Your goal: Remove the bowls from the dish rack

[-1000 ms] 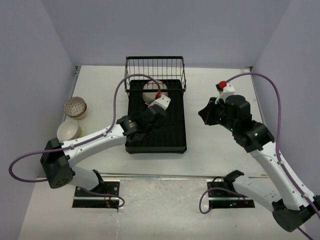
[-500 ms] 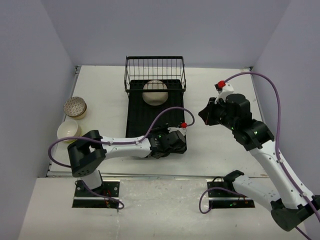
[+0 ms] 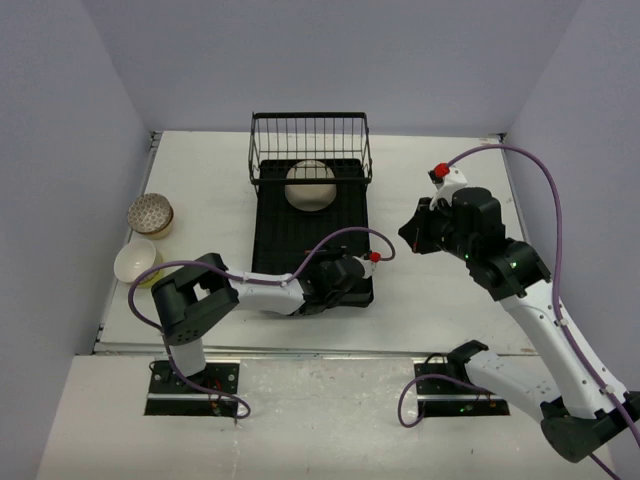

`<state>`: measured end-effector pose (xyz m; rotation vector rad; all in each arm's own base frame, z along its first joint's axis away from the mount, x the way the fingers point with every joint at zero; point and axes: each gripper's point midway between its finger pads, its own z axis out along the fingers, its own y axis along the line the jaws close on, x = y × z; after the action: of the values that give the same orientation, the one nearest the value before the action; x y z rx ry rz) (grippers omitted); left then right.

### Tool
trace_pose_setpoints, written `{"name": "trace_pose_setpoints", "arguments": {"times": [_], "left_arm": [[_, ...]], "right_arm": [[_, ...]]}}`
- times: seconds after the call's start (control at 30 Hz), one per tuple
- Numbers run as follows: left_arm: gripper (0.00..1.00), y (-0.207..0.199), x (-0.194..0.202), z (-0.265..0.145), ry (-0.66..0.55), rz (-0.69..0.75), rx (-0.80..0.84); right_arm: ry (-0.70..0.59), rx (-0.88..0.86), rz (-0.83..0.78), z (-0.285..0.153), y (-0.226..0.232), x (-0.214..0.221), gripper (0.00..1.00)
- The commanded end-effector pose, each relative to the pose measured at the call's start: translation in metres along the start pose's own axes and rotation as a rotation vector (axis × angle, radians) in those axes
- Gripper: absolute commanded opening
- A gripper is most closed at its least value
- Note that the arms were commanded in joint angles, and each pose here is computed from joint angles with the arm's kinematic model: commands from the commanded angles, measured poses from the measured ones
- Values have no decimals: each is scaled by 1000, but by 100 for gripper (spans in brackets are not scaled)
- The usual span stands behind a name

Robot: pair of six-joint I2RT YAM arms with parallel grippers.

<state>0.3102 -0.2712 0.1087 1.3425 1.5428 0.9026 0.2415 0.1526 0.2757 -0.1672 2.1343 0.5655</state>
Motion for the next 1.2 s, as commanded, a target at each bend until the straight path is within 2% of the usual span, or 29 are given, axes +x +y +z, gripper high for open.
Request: {"name": "trace_pose_setpoints", "arguments": {"times": [0.0, 0.3, 0.43, 0.6, 0.67, 0.97, 1.17], "left_arm": [[0, 38, -9, 10, -90, -83, -68], [0, 77, 14, 14, -97, -69, -185], [0, 86, 17, 22, -151, -106, -200], [0, 97, 26, 35, -151, -73, -280], [0, 89, 29, 43, -147, -14, -275], [0, 96, 20, 63, -195, 33, -312], [0, 113, 15, 76, -172, -14, -357]], "right_arm": [[-19, -11, -40, -8, 5, -15, 0], [-31, 2, -30, -6, 0, -22, 0], [-30, -38, 18, -3, 6, -21, 0], [-52, -45, 20, -5, 9, -30, 0], [-54, -36, 19, -4, 8, -33, 0], [-55, 0, 10, -7, 0, -35, 0], [-56, 20, 23, -7, -5, -37, 0]]}}
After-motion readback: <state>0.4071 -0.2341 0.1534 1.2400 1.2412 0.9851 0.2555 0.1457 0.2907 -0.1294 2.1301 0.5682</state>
